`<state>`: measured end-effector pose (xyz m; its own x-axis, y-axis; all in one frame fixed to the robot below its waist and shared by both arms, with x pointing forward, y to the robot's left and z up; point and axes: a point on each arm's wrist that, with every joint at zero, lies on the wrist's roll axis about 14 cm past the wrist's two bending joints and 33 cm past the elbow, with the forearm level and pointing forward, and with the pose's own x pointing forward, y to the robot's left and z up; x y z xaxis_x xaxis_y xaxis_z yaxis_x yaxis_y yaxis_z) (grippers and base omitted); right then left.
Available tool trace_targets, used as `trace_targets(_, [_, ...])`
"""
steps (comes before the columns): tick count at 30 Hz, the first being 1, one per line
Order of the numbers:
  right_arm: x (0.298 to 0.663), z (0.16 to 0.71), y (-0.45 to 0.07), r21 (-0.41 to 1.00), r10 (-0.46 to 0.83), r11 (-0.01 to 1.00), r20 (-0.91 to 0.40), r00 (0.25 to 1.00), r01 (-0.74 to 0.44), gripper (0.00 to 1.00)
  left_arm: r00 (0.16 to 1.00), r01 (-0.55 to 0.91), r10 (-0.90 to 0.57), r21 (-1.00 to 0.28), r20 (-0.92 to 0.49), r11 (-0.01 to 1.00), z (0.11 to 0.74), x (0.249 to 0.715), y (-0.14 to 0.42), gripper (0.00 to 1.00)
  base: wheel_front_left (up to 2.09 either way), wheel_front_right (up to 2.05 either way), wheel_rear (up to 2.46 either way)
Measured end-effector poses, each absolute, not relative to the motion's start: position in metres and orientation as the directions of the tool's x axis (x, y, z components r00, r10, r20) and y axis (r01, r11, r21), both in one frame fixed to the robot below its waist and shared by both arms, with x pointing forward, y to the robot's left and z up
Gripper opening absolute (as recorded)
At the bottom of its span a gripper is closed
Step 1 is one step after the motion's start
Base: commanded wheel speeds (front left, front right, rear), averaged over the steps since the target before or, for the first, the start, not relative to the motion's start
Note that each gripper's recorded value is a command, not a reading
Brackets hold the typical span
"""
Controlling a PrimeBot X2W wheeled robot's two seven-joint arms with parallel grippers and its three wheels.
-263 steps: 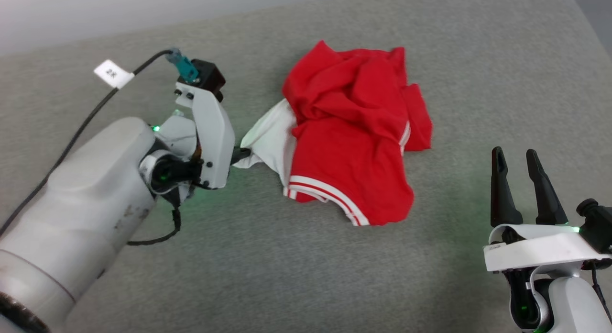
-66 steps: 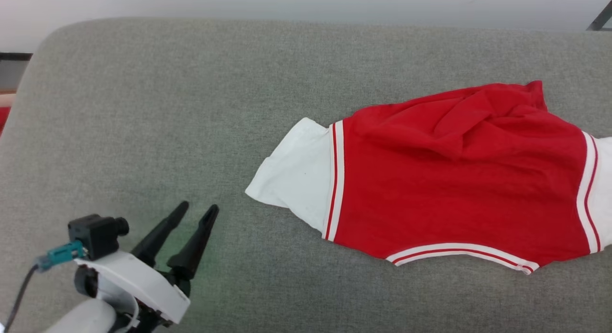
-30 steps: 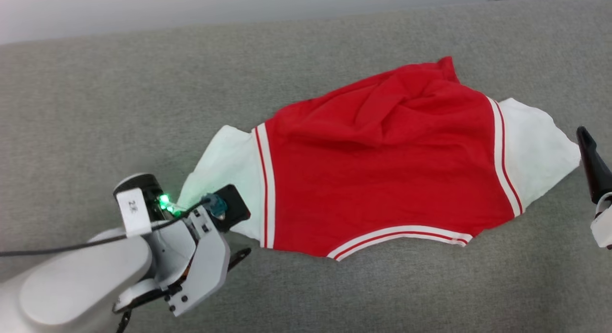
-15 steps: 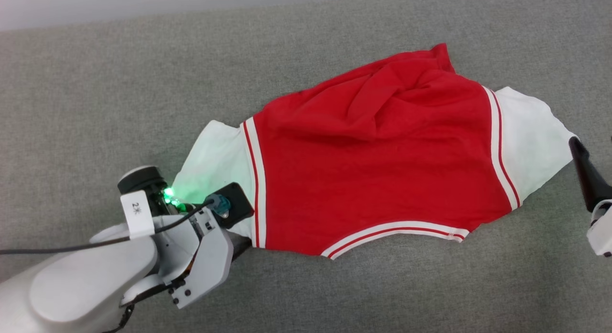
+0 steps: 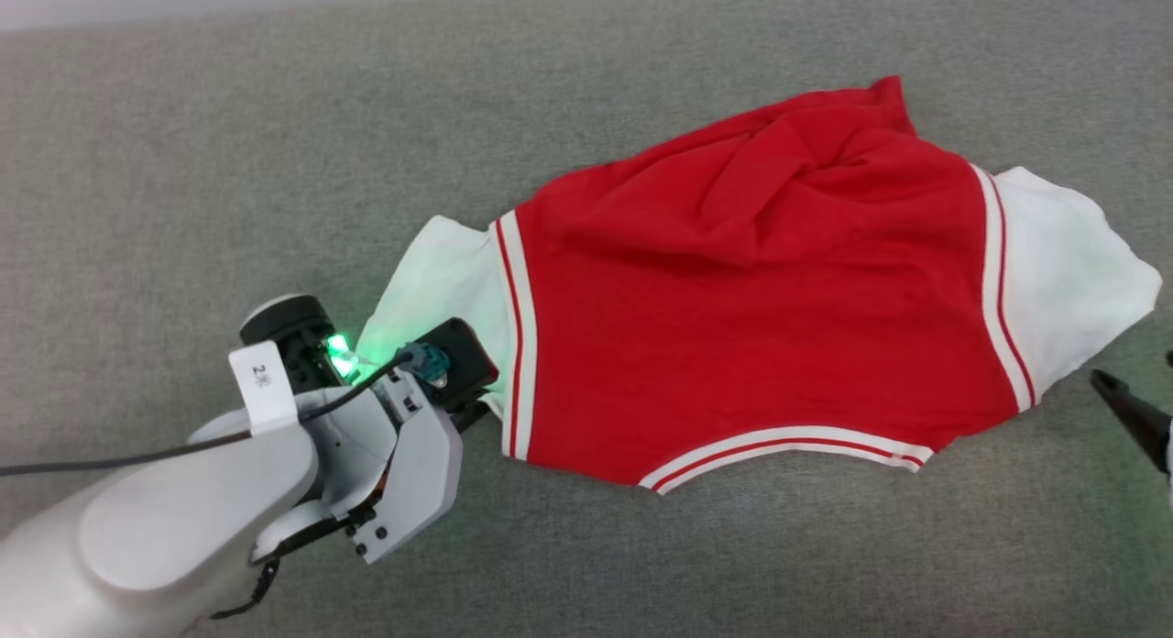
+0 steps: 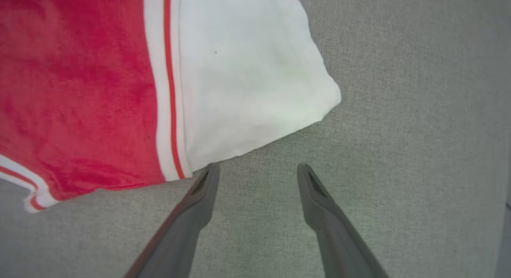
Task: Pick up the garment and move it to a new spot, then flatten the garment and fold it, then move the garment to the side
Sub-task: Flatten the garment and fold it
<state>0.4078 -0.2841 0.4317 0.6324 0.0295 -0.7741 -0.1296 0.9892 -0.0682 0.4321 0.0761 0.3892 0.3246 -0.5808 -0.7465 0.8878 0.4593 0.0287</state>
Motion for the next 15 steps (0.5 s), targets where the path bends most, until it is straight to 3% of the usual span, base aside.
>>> trace_targets(5, [0.413, 0.42, -0.278, -0.089, 0.038, 0.973, -0.852, 0.523, -0.215, 1.0, 0.328, 0.883, -0.589, 0.018, -0.738, 0.469, 0.388, 0.433, 0.075, 0.0, 0.0, 0.0, 0.0])
trace_targets(15, [0.43, 0.393, -0.271, -0.093, 0.042, 0.948, -0.911, 0.409, -0.304, 1.0, 0.335, 0.87, -0.603, -0.008, -0.724, 0.493, 0.383, 0.434, 0.074, 0.0, 0.0, 0.0, 0.0])
